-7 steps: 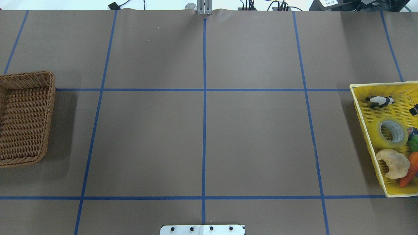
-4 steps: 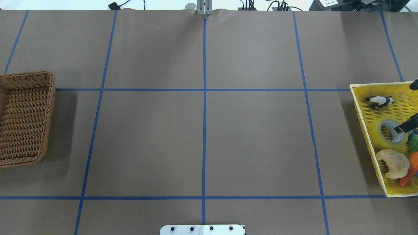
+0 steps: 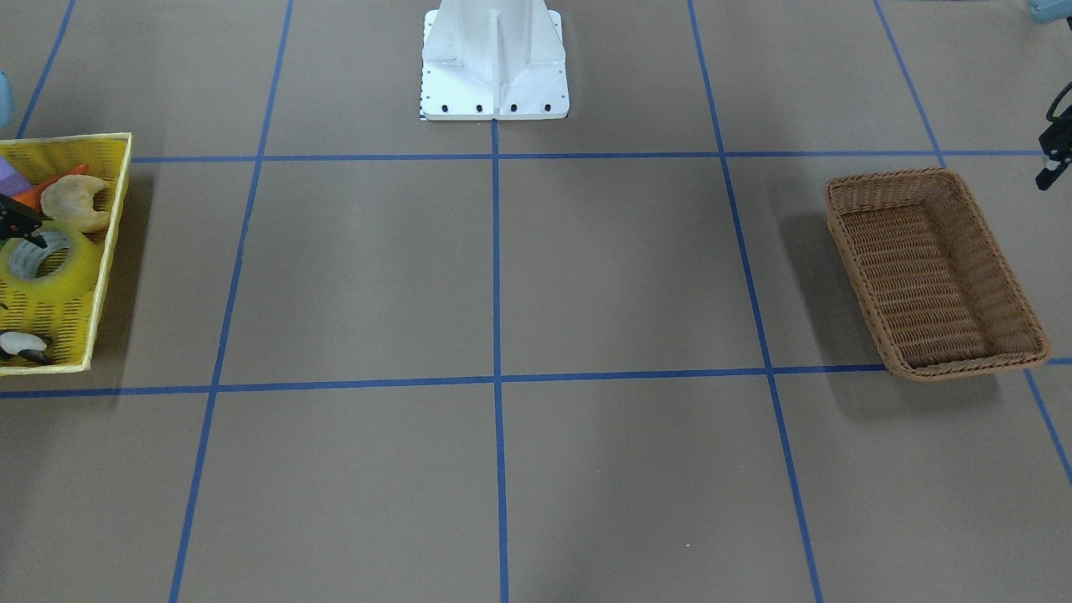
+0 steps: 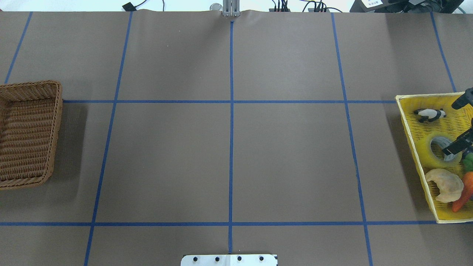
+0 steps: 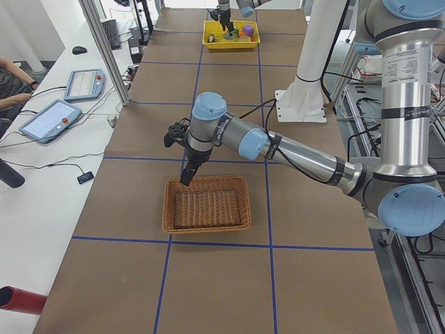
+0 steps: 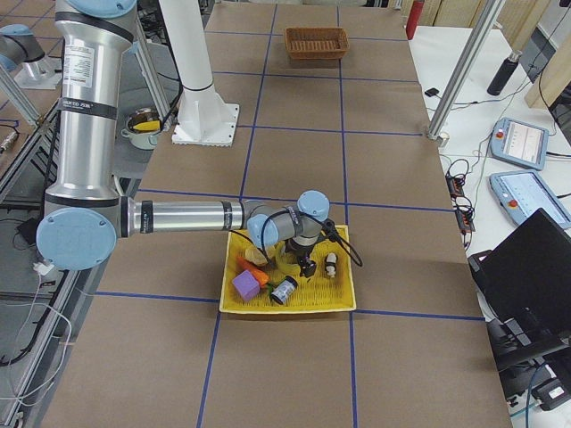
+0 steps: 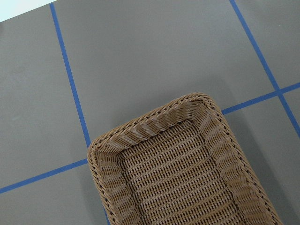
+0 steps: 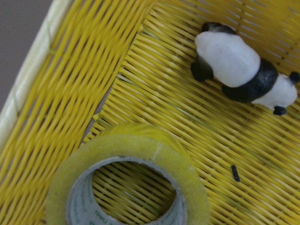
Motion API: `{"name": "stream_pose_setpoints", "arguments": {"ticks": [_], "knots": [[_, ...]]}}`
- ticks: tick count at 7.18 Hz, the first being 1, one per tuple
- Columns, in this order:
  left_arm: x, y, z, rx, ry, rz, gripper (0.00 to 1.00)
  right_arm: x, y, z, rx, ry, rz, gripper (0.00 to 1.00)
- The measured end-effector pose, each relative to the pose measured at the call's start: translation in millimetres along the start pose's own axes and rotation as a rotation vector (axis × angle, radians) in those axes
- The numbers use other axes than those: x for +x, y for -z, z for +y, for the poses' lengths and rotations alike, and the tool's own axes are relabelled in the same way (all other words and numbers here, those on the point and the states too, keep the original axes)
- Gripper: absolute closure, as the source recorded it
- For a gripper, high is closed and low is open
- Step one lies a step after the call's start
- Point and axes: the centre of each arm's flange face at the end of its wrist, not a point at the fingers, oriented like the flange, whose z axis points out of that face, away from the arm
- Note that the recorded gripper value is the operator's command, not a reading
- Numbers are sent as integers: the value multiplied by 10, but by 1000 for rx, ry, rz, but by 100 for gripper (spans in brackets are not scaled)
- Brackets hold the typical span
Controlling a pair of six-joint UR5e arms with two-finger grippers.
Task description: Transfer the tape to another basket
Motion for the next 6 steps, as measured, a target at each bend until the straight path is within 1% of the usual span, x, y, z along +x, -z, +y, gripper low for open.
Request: {"name": "stream_pose_setpoints", "arguments": {"ticks": [1,2,5,6], "knots": [[16,12,2,1,3,3,2,50,-53,-46,-7,0,0,95],[29,18,4,1,11,10,2,79,-84,-58,-12,-3,-1,100],[56,26,2,1,16,29,2,126,-75,-38,-14,-21,-18,100],[63,29,1,1,16,34,2,191,30,-6,5,-50,-50,100]]}}
